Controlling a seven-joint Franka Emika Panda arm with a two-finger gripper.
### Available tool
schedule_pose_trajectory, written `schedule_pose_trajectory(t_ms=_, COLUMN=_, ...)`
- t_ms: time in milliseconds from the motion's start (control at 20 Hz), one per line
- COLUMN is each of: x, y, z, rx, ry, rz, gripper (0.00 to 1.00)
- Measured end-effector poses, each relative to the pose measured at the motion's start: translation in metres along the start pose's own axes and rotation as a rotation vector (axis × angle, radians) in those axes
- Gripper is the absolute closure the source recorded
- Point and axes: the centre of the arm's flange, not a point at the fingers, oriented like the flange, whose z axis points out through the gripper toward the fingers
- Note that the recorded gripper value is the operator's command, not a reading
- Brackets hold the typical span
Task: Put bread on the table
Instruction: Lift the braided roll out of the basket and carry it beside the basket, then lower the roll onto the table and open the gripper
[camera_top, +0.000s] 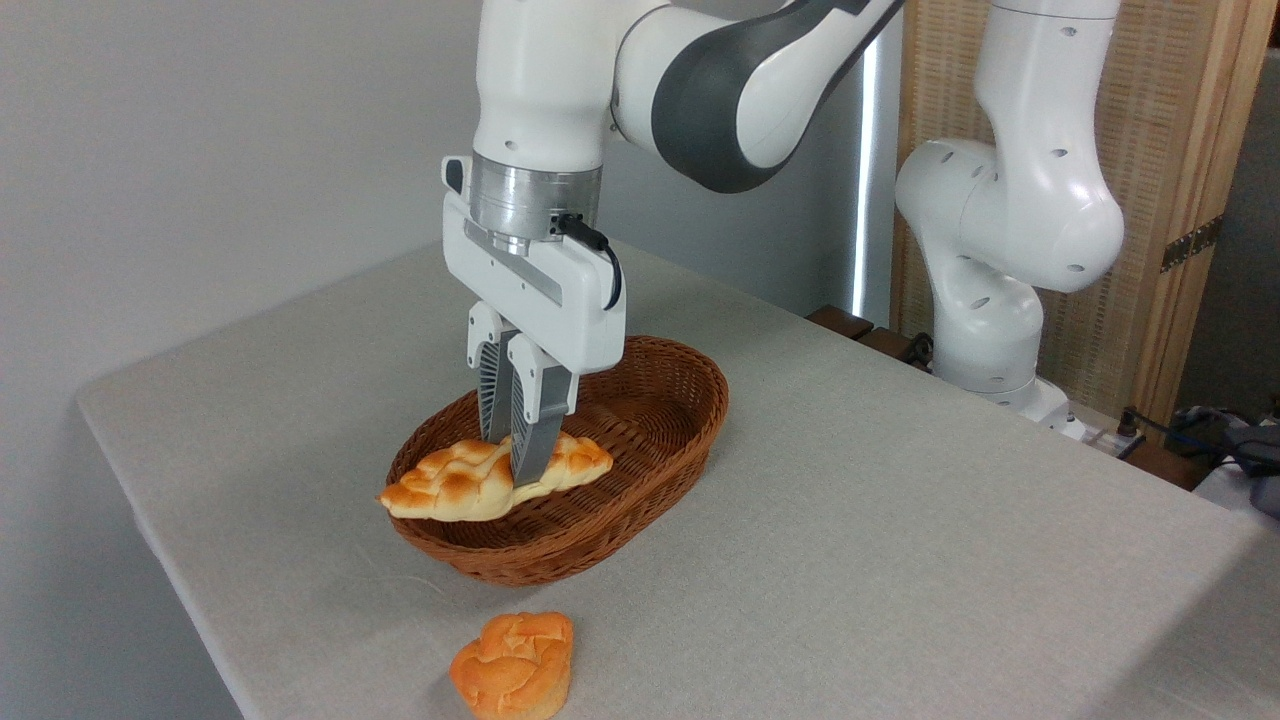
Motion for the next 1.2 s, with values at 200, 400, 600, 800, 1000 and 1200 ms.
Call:
schedule_pose_trajectory(t_ms=200, x=-0.015, y=-0.014, z=-0.002, rx=0.000, ry=-0.005, rz=0.077, gripper=0.70)
schedule_pose_trajectory(t_ms=400, x=-0.046, y=-0.023, z=0.007, rx=-0.082, ry=-0.112, rz=0.276, gripper=0.63)
schedule_pose_trajectory(t_ms=600, x=-0.082, y=-0.039, z=0.001, rx=-0.132, ry=-0.177, rz=0.408, gripper=0.63)
schedule_pose_trajectory(t_ms=800, x=-0.117, y=-0.056, z=-0.013, rx=-0.162, ry=-0.173, rz=0.464, gripper=0.55)
schedule_pose_trajectory(t_ms=1000, x=-0.137, y=-0.065, z=-0.021, rx=-0.169, ry=-0.160, rz=0.481, gripper=0.34)
schedule_pose_trajectory(t_ms=1200, x=-0.148, y=-0.072, z=-0.021, rx=-0.177, ry=-0.154, rz=0.519, gripper=0.12)
